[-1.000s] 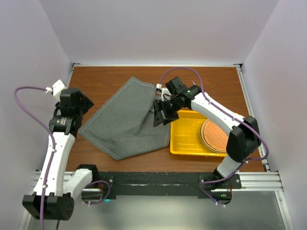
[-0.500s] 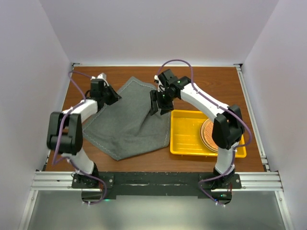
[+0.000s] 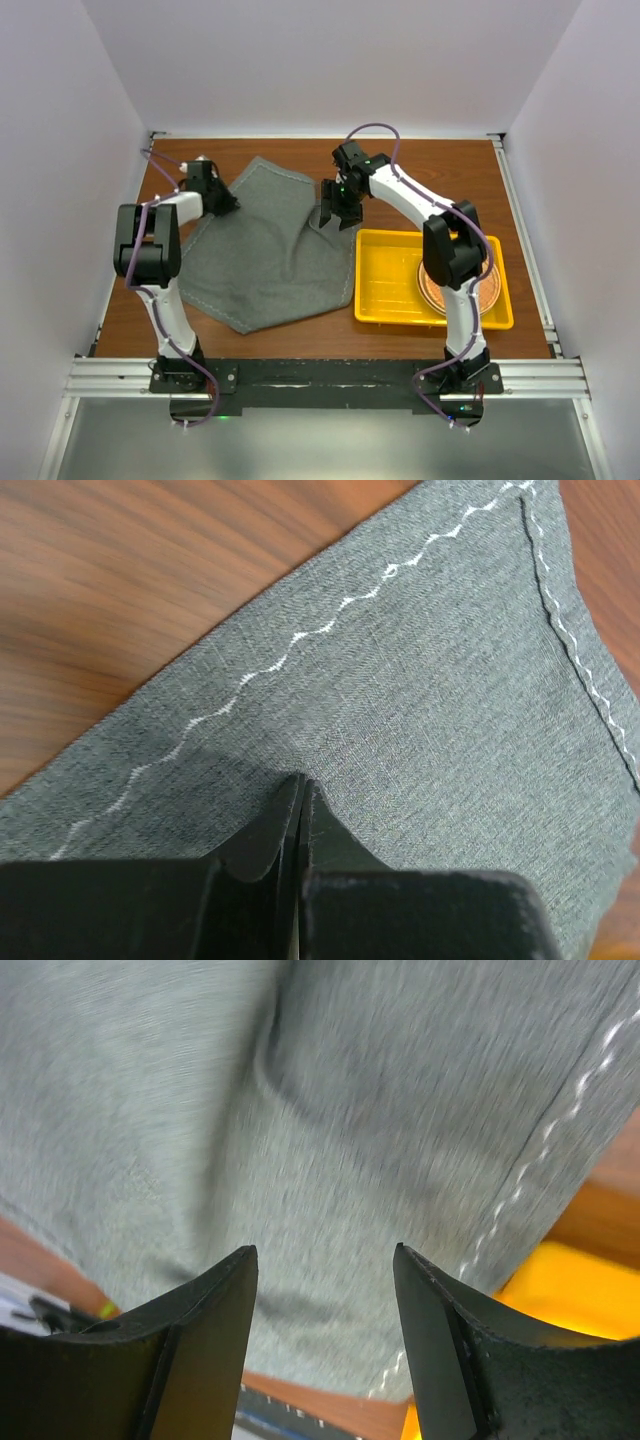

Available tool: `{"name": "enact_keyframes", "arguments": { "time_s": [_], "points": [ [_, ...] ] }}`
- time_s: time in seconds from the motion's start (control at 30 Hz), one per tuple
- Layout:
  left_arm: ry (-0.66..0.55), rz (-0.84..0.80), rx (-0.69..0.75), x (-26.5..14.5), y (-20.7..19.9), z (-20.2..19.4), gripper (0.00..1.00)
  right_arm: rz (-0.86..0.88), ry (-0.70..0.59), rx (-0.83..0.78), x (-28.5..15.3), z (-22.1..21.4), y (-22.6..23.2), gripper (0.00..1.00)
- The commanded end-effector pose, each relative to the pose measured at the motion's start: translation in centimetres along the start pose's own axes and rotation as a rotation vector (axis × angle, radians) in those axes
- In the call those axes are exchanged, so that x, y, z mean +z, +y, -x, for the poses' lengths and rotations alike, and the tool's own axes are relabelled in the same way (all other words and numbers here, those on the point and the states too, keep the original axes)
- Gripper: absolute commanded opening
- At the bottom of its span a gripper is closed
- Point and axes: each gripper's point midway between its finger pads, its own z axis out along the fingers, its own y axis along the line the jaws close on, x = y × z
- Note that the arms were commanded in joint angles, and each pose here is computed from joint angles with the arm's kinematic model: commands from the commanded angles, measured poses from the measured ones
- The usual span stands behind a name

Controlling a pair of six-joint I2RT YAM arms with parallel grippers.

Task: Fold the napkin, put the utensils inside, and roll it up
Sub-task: Flatten the napkin out

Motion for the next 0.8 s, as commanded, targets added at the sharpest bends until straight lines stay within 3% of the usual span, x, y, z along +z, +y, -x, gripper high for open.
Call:
{"name": "enact_keyframes", "arguments": {
  "time_s": [0.0,0.13,0.4,0.53,0.6,0.63,0.7,0.77],
  "points": [
    [-0.003,0.217,-0.078,-0.2,8.3,2.6,0.00,0.019,-0.114,0.026,1.6,4.2,1.1,0.61],
    [-0.017,0.252,-0.059,-0.8,10.5,4.2,0.00,0.034,-0.168,0.031,3.6,7.5,2.1,0.60],
    [-0.032,0.241,0.018,-0.5,10.2,6.3,0.00,-0.027,-0.212,0.104,8.3,10.2,-1.3,0.53],
    [-0.047,0.257,0.058,-0.6,10.1,7.5,0.00,-0.051,-0.275,0.047,9.1,13.4,-3.2,0.53],
    [-0.057,0.278,0.089,-1.5,9.8,8.6,0.00,-0.072,-0.230,-0.009,10.1,13.3,-4.0,0.55],
    [-0.056,0.271,0.092,-1.9,9.4,8.8,0.00,-0.027,-0.289,-0.044,7.8,15.4,-1.9,0.56],
    [-0.052,0.212,0.119,-3.5,7.3,8.9,0.08,0.018,-0.293,-0.087,4.3,15.5,0.0,0.61],
    [-0.055,0.161,0.156,-5.6,5.1,8.1,0.21,0.056,-0.314,-0.101,1.7,15.2,1.3,0.70]
  ]
}}
